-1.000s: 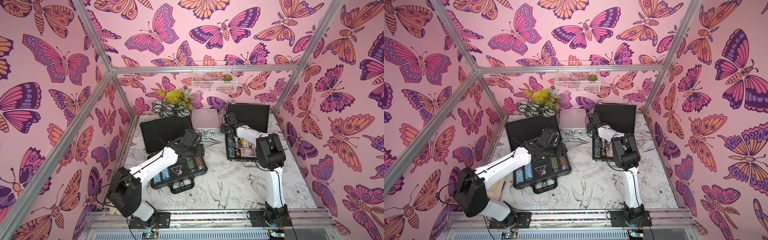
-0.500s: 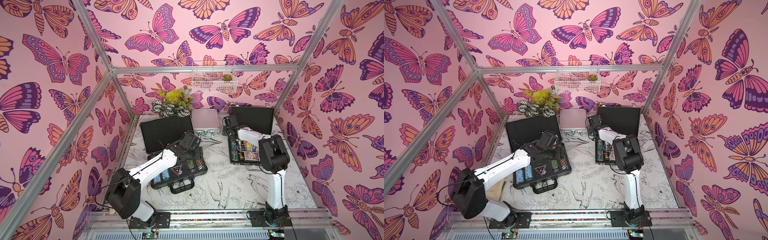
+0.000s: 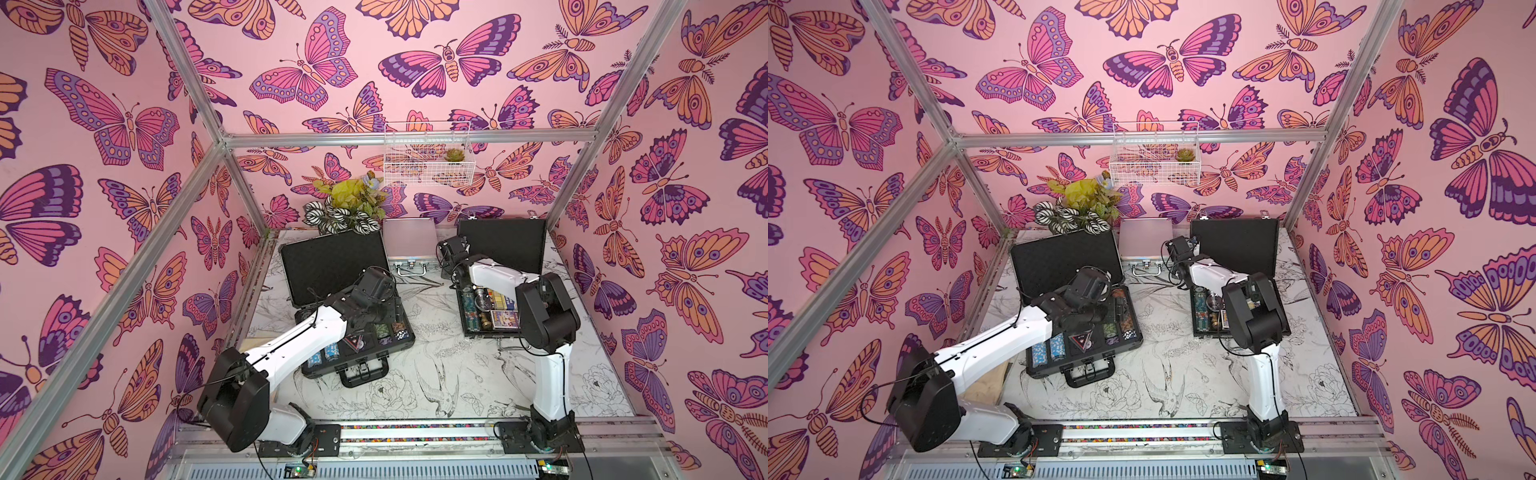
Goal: Close the poker set cases
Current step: Move the poker set case to the center of the board, then close the lid of the poker set case.
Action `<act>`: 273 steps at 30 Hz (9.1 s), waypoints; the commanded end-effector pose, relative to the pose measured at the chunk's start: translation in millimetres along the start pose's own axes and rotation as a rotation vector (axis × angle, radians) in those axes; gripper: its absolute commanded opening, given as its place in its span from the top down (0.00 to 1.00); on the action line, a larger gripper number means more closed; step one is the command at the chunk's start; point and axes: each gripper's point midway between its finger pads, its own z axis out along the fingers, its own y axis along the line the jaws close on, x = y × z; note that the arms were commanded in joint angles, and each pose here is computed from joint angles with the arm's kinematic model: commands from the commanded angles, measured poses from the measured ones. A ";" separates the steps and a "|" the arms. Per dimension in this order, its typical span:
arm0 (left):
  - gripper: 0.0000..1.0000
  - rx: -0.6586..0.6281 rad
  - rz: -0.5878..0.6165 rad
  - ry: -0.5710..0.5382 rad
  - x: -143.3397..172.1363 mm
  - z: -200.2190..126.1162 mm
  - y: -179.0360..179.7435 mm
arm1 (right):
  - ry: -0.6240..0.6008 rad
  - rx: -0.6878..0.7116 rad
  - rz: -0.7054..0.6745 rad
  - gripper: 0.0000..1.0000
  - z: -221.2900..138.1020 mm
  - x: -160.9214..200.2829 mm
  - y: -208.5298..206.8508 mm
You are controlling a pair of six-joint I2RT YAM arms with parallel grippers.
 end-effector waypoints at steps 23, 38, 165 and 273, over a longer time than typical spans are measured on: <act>0.25 -0.016 0.006 -0.042 1.2 -10.7 9.6 | -0.007 0.003 0.112 0.65 -32.6 -7.1 10.2; 0.25 -0.010 0.013 -0.030 -7.0 -2.4 2.1 | -0.034 -0.050 0.123 0.50 -62.5 -44.7 -17.2; 0.25 -0.024 -0.001 0.028 -2.2 26.5 8.2 | -0.122 -0.470 0.993 0.49 -58.9 -160.0 -46.6; 0.25 0.003 -0.039 -0.069 -117.9 134.1 -57.3 | -0.161 -0.504 0.783 0.71 -168.8 -19.3 -118.1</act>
